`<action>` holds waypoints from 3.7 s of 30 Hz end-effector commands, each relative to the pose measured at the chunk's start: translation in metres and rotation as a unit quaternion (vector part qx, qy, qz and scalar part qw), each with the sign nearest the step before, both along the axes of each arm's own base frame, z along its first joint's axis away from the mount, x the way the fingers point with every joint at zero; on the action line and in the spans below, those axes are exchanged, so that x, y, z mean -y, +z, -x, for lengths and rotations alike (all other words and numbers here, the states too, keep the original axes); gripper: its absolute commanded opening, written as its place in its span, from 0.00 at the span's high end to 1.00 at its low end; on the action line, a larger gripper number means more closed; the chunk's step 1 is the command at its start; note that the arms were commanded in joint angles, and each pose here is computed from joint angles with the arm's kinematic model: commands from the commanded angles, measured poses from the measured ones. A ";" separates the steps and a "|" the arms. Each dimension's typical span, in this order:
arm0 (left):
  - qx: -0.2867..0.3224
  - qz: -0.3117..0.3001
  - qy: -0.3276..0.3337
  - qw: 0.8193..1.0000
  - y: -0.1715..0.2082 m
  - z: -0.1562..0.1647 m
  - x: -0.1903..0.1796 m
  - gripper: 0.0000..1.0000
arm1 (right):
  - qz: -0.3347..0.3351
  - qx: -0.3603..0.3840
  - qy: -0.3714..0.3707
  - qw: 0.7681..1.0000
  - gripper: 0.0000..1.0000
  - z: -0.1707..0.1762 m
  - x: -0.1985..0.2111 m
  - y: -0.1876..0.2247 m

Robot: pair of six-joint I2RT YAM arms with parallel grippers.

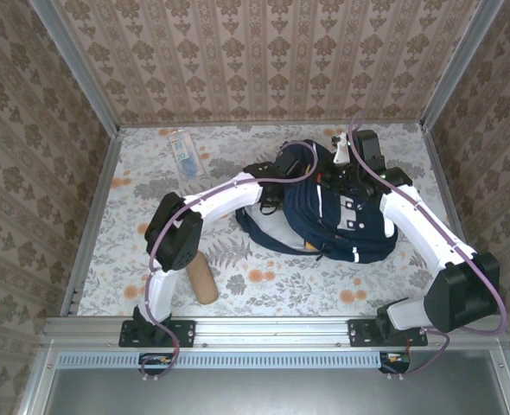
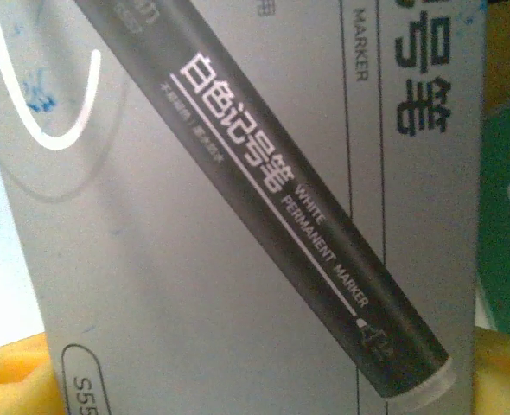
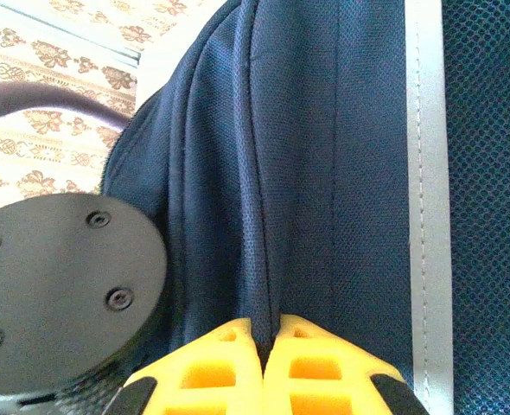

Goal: Pack the student bag
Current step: Place the pencil case in the student bag, then pick up the glasses case from the bottom-left of the table, then place a glasses case in the student bag.

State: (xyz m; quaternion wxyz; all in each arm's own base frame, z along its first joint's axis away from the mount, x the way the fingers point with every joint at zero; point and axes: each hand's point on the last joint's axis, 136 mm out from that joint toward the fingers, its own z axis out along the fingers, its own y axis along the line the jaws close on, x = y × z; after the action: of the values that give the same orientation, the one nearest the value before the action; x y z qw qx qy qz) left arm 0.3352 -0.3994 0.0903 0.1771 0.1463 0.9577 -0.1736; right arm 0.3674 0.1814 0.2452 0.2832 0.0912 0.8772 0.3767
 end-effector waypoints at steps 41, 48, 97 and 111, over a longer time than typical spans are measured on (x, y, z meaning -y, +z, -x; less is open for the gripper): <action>0.028 -0.006 0.190 0.981 0.071 0.006 -0.199 0.01 | -0.033 0.049 0.057 0.997 1.00 0.021 -0.013 0.016; -0.036 -0.074 0.288 0.954 0.039 0.077 -0.258 0.03 | -0.033 0.049 0.057 0.997 1.00 0.018 -0.016 0.009; -0.053 0.035 0.268 0.961 0.031 0.089 -0.152 0.48 | -0.041 0.056 0.069 0.995 0.99 0.021 -0.026 0.017; -0.091 0.123 0.372 0.916 0.038 0.036 -0.081 0.50 | -0.046 0.063 0.068 0.995 0.99 0.025 -0.026 0.020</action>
State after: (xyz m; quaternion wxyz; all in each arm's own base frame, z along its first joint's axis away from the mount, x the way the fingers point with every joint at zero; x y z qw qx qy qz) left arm 0.2946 -0.3120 0.1316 0.1662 -0.2006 0.9415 -0.2137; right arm 0.3494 0.1945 0.2301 0.2786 0.0535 0.8711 0.4009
